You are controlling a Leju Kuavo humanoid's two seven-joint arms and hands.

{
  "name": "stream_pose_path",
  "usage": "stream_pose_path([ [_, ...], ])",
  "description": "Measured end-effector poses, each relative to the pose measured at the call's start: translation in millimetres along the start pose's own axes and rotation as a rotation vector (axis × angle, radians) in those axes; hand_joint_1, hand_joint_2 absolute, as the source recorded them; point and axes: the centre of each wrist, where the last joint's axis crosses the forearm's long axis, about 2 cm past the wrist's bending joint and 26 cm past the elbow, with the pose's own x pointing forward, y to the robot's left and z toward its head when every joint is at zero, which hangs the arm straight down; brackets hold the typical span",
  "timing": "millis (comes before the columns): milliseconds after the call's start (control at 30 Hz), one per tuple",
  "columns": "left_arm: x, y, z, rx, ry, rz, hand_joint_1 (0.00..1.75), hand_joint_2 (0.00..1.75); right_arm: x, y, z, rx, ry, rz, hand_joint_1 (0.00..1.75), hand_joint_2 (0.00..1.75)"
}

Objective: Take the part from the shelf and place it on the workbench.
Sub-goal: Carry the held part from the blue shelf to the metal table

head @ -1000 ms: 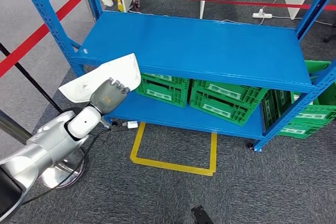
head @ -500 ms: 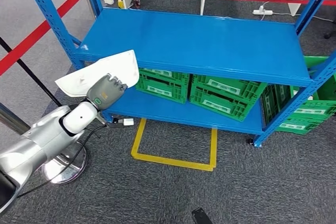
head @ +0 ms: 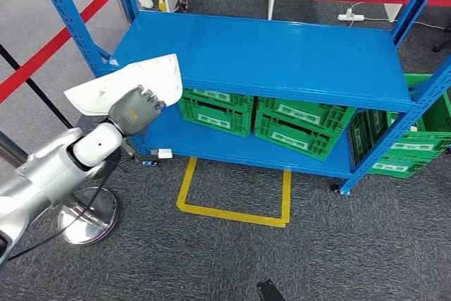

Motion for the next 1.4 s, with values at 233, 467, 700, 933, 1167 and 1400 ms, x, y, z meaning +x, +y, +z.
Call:
stream_pose_path([
  [233,-36.0,16.1,-6.4,0.015,0.016,-0.043,1.75,1.75,0.4,-0.2,-0.2,0.008,-0.006,0.013,0.00,0.00],
  [467,-63.5,29.9,-7.8,0.030,0.023,-0.077,1.75,1.75,0.7,-1.1,-0.3,-0.020,-0.014,0.056,0.00,0.00],
  [700,-100.5,52.1,-9.2,0.064,0.044,-0.127,1.75,1.75,0.0,-1.8,0.0,-0.036,-0.015,0.080,0.00,0.00],
  [933,-110.0,62.7,-9.6,0.087,0.054,-0.144,1.75,1.75,1.0,-2.0,-0.3,-0.040,-0.015,0.090,0.00,0.00],
  [1167,-114.9,65.8,-7.8,0.091,0.063,-0.147,1.75,1.75,1.5,-2.2,-0.6,-0.036,-0.019,0.092,0.00,0.00],
  [1400,-103.2,61.4,-7.1,0.107,0.062,-0.119,1.75,1.75,1.7,-2.2,-0.6,-0.039,-0.021,0.093,0.00,0.00],
])
